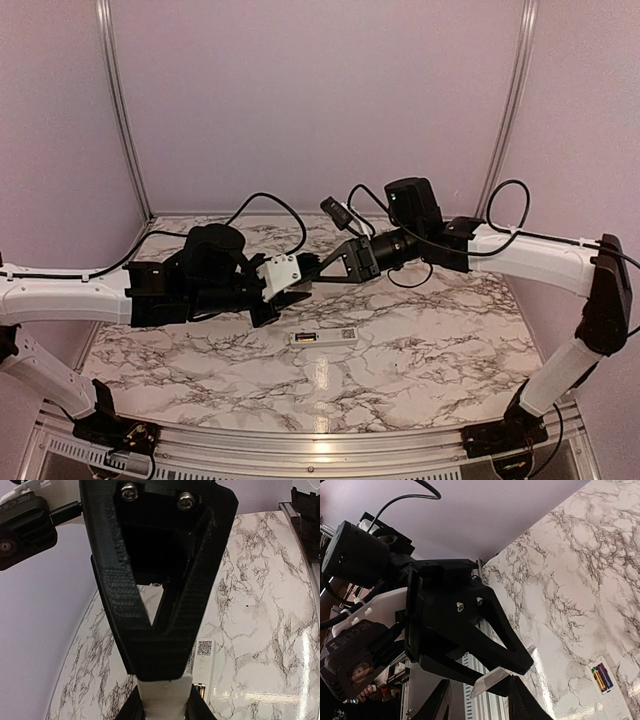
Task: Load the batteries into the remote control
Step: Pass from the left arm to the right, then pass from the right arm to the left, then adjust the remote control without the battery cover at the center of the board.
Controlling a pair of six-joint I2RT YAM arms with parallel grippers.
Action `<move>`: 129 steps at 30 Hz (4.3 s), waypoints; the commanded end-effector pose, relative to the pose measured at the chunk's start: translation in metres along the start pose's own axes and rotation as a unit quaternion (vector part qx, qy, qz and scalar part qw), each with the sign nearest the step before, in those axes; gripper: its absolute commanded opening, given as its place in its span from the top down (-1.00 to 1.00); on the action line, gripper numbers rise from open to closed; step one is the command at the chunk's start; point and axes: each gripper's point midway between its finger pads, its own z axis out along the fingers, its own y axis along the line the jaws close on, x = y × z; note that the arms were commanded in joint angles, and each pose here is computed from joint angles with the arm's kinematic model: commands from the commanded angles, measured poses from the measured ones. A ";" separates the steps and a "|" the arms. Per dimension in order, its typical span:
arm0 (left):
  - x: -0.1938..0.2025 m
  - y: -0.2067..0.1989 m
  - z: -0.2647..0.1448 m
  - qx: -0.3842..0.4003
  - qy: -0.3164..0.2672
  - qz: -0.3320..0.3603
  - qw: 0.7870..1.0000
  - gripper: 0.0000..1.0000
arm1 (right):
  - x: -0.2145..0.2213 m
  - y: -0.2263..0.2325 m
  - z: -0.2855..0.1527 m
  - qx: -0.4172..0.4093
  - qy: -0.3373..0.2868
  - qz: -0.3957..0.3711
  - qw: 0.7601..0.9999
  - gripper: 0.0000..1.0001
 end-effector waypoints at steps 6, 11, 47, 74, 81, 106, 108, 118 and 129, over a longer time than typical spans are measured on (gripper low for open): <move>0.003 0.000 0.006 0.008 0.017 -0.001 1.000 0.59 | 0.005 -0.019 0.015 0.035 0.023 0.024 0.999 0.43; 0.011 0.000 0.012 0.007 0.036 0.002 0.999 0.58 | 0.010 -0.030 0.019 0.052 0.033 0.040 0.997 0.77; -0.050 0.058 -0.070 0.186 -0.254 -0.453 0.834 0.07 | -0.046 0.008 -0.041 -0.052 -0.141 -0.061 0.987 1.00; -0.053 0.064 -0.048 0.206 -0.254 -0.479 0.815 0.79 | -0.039 0.033 -0.027 -0.105 -0.122 -0.070 0.984 1.00; -0.054 0.058 -0.054 0.228 -0.259 -0.483 0.804 1.00 | -0.038 0.009 -0.028 -0.058 -0.116 -0.068 0.989 0.28; 0.094 0.024 0.001 0.140 -0.035 -0.672 0.727 1.00 | -0.018 -0.120 -0.060 0.313 0.038 -0.307 0.898 -0.97; 0.102 0.025 0.004 0.129 -0.026 -0.677 0.724 1.00 | 0.005 -0.140 -0.047 0.307 0.085 -0.294 0.901 -0.98; 0.124 0.009 0.019 0.147 0.012 -0.694 0.705 1.00 | 0.063 -0.173 -0.002 0.255 0.166 -0.299 0.904 -0.79; 0.132 0.003 0.026 0.150 0.023 -0.696 0.702 1.00 | 0.095 -0.202 0.024 0.240 0.247 -0.281 0.896 -0.69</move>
